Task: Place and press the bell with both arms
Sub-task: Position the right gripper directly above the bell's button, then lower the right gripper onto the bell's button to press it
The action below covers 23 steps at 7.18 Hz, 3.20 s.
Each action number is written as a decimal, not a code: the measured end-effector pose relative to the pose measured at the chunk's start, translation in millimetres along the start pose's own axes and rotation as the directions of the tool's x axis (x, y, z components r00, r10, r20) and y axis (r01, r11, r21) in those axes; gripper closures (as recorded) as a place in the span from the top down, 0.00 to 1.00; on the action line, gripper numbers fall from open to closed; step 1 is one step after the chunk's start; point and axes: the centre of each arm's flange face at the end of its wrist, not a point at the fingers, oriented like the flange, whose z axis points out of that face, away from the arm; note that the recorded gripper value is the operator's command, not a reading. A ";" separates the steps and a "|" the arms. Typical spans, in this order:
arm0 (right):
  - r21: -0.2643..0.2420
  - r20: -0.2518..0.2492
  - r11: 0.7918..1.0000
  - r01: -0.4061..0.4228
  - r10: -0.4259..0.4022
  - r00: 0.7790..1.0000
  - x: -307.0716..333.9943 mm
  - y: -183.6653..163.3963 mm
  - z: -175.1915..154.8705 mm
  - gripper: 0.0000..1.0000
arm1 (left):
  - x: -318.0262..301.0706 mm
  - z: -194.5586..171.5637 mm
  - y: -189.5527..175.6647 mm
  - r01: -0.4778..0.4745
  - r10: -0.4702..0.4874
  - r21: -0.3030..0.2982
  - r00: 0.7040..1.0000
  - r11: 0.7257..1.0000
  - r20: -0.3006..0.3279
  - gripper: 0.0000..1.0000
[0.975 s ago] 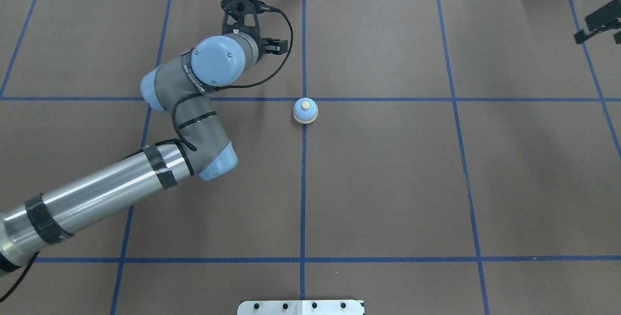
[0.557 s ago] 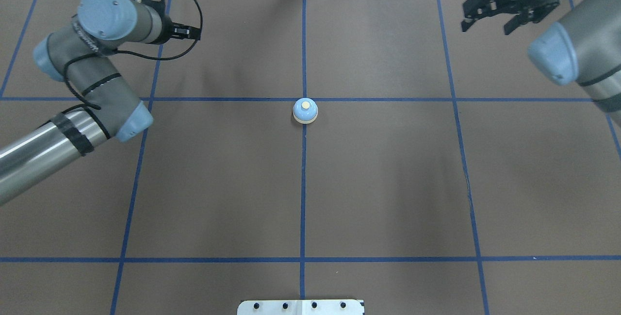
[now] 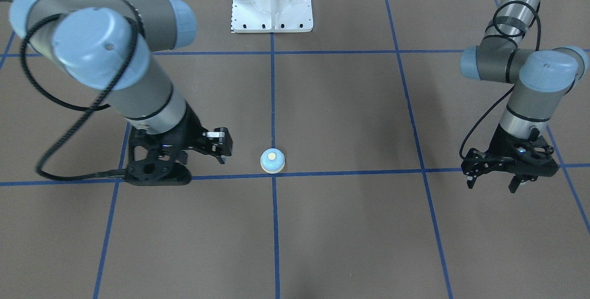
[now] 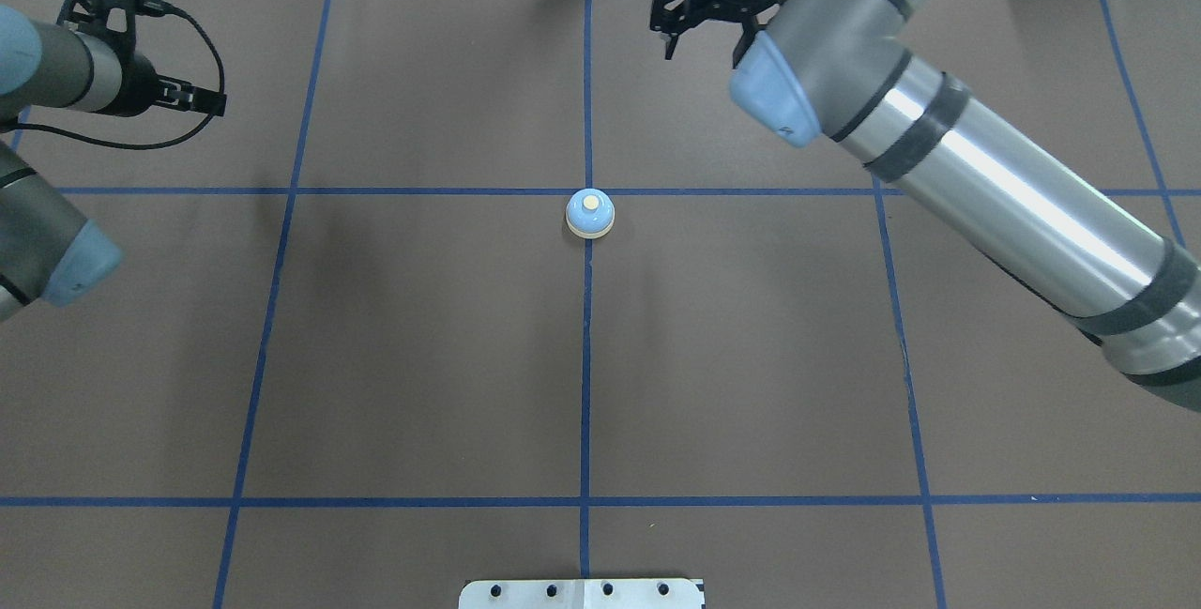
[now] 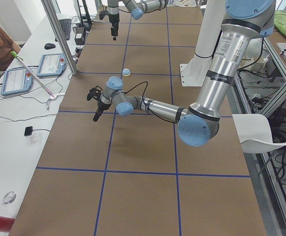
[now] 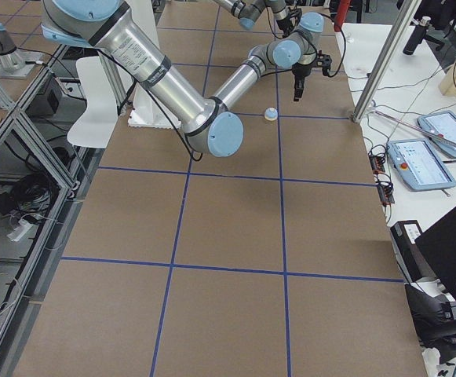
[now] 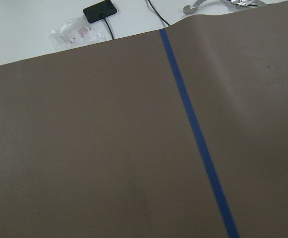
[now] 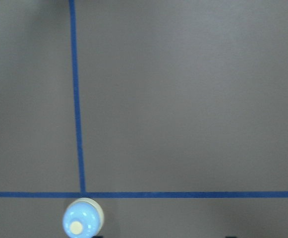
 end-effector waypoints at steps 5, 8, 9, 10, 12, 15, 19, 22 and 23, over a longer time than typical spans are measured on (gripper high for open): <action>0.027 -0.111 0.999 -0.031 0.034 0.993 -112.9 43.2 76.7 0.00 | -58.1 -36.5 40.2 -0.026 0.025 -0.036 1.000 0.999 -0.012 1.00; 0.021 -0.147 1.000 -0.006 0.009 0.989 -108.9 54.1 127.8 0.00 | -58.9 -36.8 41.3 -0.026 0.026 -0.036 1.000 0.999 -0.010 1.00; 0.017 -0.155 1.000 -0.003 0.006 0.988 -103.6 57.2 138.8 0.00 | -59.0 -36.6 41.2 -0.026 0.025 -0.036 1.000 0.999 -0.010 1.00; 0.016 -0.159 1.000 0.001 0.001 0.987 -99.7 60.4 146.9 0.00 | -58.6 -36.4 41.1 -0.025 0.025 -0.036 1.000 0.999 -0.010 1.00; 0.011 -0.164 1.000 0.008 -0.006 0.986 -95.8 66.2 157.6 0.00 | -58.2 -36.2 41.0 -0.026 0.025 -0.036 1.000 0.999 -0.009 1.00; 0.019 -0.169 1.000 0.022 -0.019 0.985 -88.5 72.5 172.4 0.00 | -58.4 -36.1 41.5 -0.025 0.025 -0.037 1.000 0.999 -0.009 1.00; 0.013 -0.170 0.999 0.029 -0.026 0.985 -89.9 78.5 178.4 0.00 | -58.9 -36.1 41.7 -0.025 0.025 -0.036 1.000 0.999 -0.007 1.00; 0.012 -0.163 0.999 0.038 -0.036 0.986 -92.0 82.8 184.4 0.00 | -58.8 -36.0 41.7 -0.025 0.025 -0.036 1.000 0.999 -0.007 1.00; 0.011 -0.164 0.999 0.040 -0.037 0.986 -90.5 83.3 188.1 0.00 | -58.9 -35.8 41.8 -0.024 0.024 -0.037 1.000 0.999 -0.007 1.00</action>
